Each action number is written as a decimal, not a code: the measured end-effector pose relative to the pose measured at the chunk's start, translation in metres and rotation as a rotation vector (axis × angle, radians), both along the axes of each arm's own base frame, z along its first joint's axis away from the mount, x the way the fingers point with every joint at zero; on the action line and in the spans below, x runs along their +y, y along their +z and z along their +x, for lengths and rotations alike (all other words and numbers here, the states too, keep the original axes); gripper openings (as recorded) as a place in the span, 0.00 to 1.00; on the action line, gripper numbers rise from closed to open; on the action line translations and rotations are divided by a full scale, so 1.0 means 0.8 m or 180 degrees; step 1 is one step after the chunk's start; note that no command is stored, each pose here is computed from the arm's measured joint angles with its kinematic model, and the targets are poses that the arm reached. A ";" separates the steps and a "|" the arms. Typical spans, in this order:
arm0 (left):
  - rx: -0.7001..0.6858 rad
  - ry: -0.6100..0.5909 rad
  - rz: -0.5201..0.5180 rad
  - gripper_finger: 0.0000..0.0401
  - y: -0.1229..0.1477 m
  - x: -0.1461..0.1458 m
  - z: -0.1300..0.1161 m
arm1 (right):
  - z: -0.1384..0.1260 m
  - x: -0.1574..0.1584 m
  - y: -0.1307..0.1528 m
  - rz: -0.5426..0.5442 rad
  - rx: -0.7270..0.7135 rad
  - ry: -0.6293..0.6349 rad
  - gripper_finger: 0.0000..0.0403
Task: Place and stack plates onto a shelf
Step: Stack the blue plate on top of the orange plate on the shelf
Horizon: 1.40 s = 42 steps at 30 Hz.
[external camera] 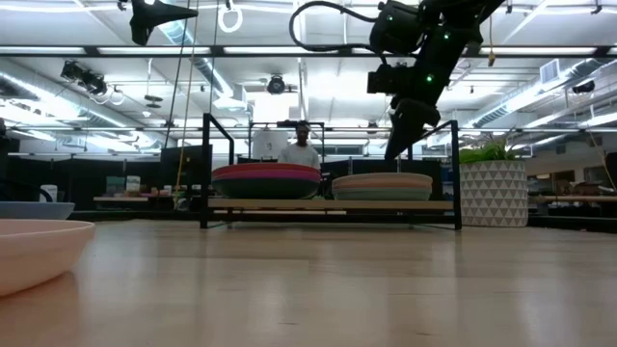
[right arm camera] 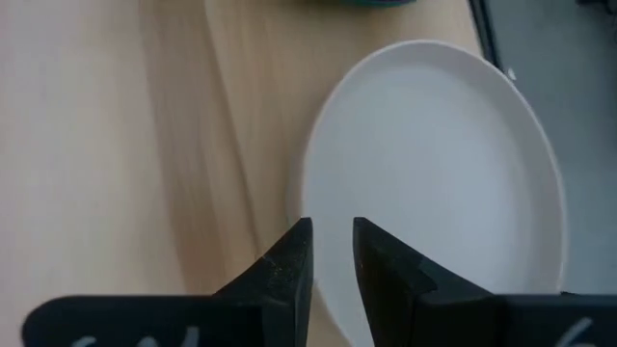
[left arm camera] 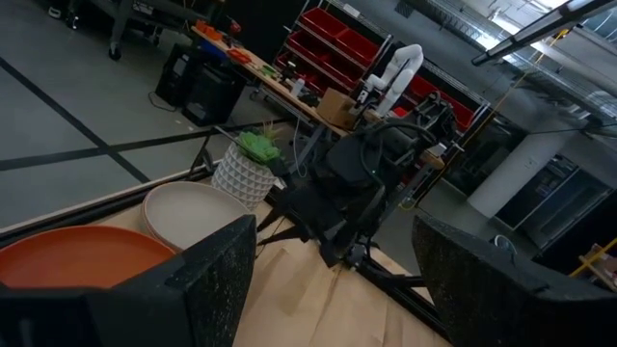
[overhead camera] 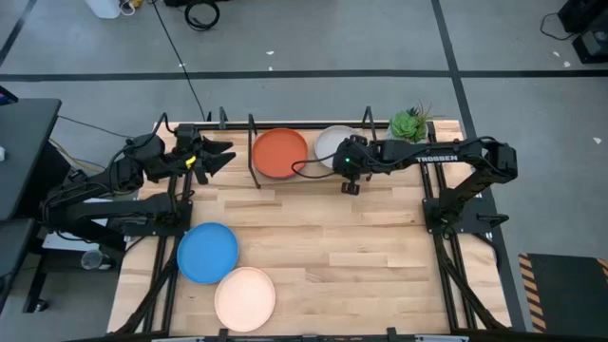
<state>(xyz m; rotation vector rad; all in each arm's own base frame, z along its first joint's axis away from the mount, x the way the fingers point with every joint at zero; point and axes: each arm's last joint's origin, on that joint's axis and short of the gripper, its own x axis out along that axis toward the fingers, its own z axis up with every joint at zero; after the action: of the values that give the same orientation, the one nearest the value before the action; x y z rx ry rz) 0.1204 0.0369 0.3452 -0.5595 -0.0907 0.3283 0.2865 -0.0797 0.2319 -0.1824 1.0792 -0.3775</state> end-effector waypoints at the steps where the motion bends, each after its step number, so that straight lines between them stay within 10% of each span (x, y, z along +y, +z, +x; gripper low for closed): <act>1: 0.0001 0.0000 -0.0001 0.71 0.000 0.000 0.000 | 0.001 0.002 0.000 0.0033 -0.0014 0.0038 0.21; 12: 0.0000 0.0002 -0.0003 0.71 0.000 0.000 0.000 | 0.009 0.007 0.000 0.0169 -0.0147 0.0072 0.21; 24: 0.0072 0.0210 -0.0017 0.71 -0.003 0.002 -0.001 | 0.074 0.060 0.066 0.1016 -0.2110 0.0397 0.19; 31: -0.0153 0.0295 -0.0290 0.71 0.001 0.003 -0.001 | 0.115 0.097 0.053 0.1685 -0.2168 0.0745 0.19; 42: -0.0920 -0.1369 -0.0663 0.71 0.031 -0.038 0.007 | 0.167 0.184 0.036 0.1841 -0.1441 0.1349 0.19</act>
<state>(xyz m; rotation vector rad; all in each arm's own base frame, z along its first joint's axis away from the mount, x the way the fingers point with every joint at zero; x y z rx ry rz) 0.1258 0.0061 0.3697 -0.8123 -0.2124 -0.1661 0.4202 0.0675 0.2608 0.1853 0.6403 0.2732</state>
